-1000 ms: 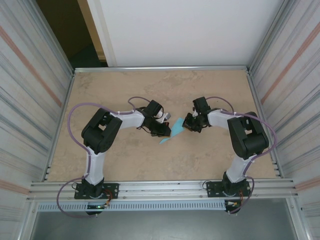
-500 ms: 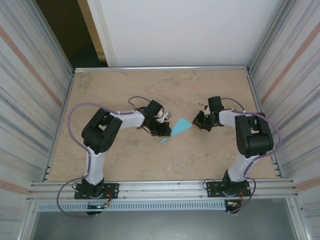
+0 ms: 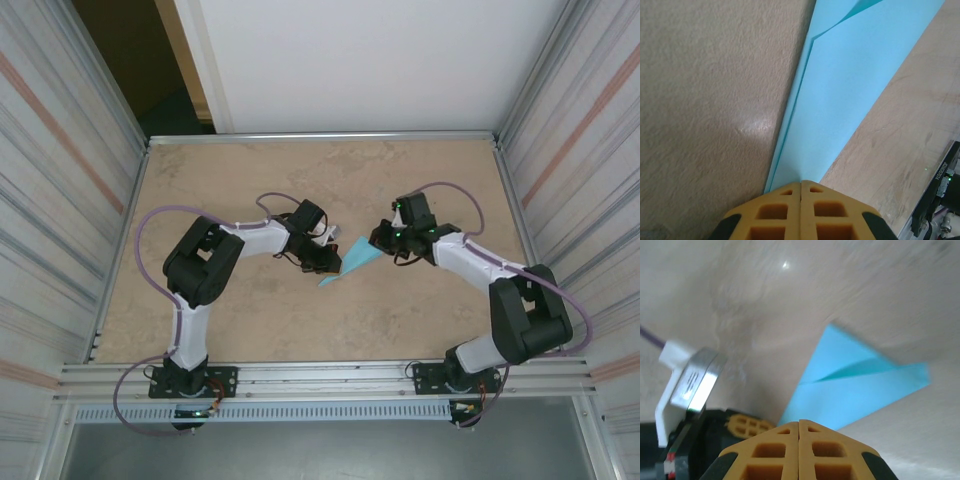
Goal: Fold a paper plane with a square sheet of paper (pick it up from the middle)
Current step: Fold the wing for the fifth time at the center of the table.
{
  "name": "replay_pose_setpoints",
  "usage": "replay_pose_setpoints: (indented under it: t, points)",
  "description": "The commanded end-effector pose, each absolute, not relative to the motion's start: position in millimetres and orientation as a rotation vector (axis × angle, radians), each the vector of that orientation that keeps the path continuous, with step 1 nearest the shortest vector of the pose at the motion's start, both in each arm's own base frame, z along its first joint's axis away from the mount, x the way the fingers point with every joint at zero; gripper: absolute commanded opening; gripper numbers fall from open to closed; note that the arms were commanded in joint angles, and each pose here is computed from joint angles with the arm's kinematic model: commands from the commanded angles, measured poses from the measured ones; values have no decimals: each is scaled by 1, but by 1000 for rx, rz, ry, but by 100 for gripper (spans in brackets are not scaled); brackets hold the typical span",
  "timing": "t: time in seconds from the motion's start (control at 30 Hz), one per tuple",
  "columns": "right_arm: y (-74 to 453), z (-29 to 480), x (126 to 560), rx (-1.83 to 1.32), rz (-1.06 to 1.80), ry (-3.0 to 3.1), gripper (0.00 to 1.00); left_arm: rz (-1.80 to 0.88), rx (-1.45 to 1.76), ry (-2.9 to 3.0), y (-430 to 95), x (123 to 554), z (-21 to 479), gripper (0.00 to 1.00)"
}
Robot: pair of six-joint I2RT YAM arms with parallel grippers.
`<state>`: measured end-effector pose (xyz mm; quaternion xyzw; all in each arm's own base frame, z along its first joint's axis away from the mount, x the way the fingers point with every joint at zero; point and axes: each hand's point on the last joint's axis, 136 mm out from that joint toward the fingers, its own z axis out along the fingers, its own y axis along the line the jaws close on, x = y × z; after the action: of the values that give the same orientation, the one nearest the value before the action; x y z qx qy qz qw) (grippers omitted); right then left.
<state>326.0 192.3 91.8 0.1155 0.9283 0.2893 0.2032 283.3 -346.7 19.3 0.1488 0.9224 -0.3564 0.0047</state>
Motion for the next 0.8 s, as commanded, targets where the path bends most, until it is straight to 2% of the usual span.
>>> replay_pose_setpoints:
  t: [0.0,0.27,0.57,0.77]
  points:
    - [211,71,316,382,838,2645,6,-1028,440,2983,-334,274,4,5]
    - [243,39,312,386,931,2727,4,-1090,433,2949,-341,276,16,6]
    - [231,-4,300,449,870,2858,3,-1178,479,2874,-346,278,42,9]
    - [225,-16,296,453,845,2900,3,-1198,567,2862,-345,270,45,9]
